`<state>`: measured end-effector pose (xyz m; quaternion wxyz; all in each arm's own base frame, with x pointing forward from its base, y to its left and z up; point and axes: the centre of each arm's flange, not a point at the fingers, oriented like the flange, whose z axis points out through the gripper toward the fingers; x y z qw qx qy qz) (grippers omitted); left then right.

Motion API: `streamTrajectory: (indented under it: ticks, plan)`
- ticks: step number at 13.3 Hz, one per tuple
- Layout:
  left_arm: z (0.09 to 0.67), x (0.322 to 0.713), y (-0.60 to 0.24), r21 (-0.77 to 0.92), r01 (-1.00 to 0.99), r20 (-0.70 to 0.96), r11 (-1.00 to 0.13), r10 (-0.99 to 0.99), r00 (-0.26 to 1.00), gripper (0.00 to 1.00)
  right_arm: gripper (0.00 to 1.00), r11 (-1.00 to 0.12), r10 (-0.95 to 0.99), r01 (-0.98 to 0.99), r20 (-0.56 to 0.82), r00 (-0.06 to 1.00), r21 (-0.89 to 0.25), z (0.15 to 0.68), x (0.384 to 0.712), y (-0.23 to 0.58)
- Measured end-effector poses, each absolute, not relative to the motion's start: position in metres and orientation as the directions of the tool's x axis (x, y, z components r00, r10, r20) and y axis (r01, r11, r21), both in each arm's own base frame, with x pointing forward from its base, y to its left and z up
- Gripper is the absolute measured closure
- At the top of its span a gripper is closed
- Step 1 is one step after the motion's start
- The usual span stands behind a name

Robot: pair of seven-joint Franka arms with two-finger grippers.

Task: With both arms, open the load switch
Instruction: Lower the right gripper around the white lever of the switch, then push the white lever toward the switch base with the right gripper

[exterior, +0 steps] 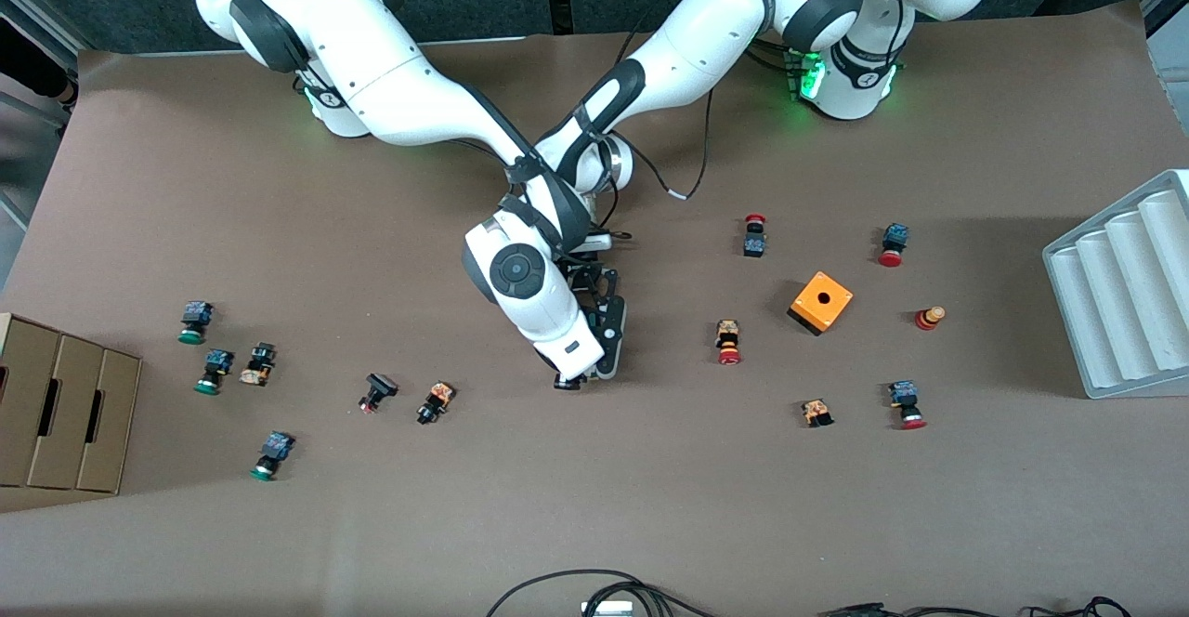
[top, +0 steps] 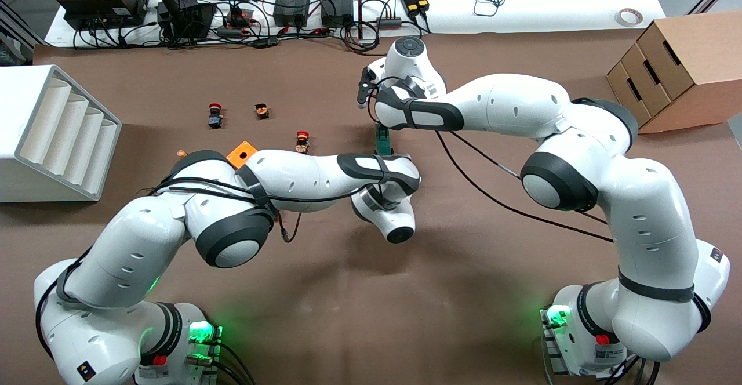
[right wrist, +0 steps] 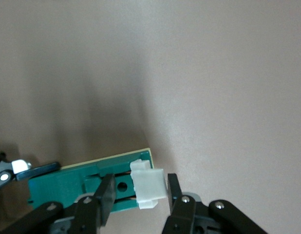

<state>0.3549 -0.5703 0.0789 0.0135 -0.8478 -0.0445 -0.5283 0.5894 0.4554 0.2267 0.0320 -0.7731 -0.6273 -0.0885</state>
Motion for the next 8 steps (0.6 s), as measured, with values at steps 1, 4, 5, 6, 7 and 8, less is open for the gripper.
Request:
streamTrajectory:
  ticks: [1,4,5,6,7,8]
  plan:
    - [0.0789,0.3549,-0.5703,0.024,0.09,0.897,-0.996,0.061,0.438,0.47,0.49,-0.209,0.965,0.976,0.173,0.197,0.056,0.2294,0.5886,0.4557]
    - [0.0789,0.3549,-0.5703,0.024,0.09,0.897,-0.996,0.061,0.438,0.47,0.49,-0.206,0.966,0.977,0.166,0.196,0.047,0.2334,0.5869,0.456]
    - [0.0789,0.3549,-0.5703,0.024,0.09,0.897,-0.996,0.061,0.438,0.47,0.49,-0.206,0.967,0.978,0.165,0.196,0.046,0.2337,0.5866,0.4559]
    - [0.0789,0.3549,-0.5703,0.024,0.09,0.897,-0.996,0.061,0.438,0.47,0.49,-0.206,0.967,0.978,0.164,0.196,0.045,0.2336,0.5865,0.4559]
    - [0.0789,0.3549,-0.5703,0.024,0.09,0.897,-0.996,0.061,0.438,0.47,0.49,-0.206,0.967,0.978,0.163,0.196,0.044,0.2335,0.5864,0.4558]
    - [0.0789,0.3549,-0.5703,0.024,0.09,0.897,-0.996,0.061,0.438,0.47,0.49,-0.205,0.967,0.978,0.162,0.196,0.042,0.2333,0.5861,0.4556]
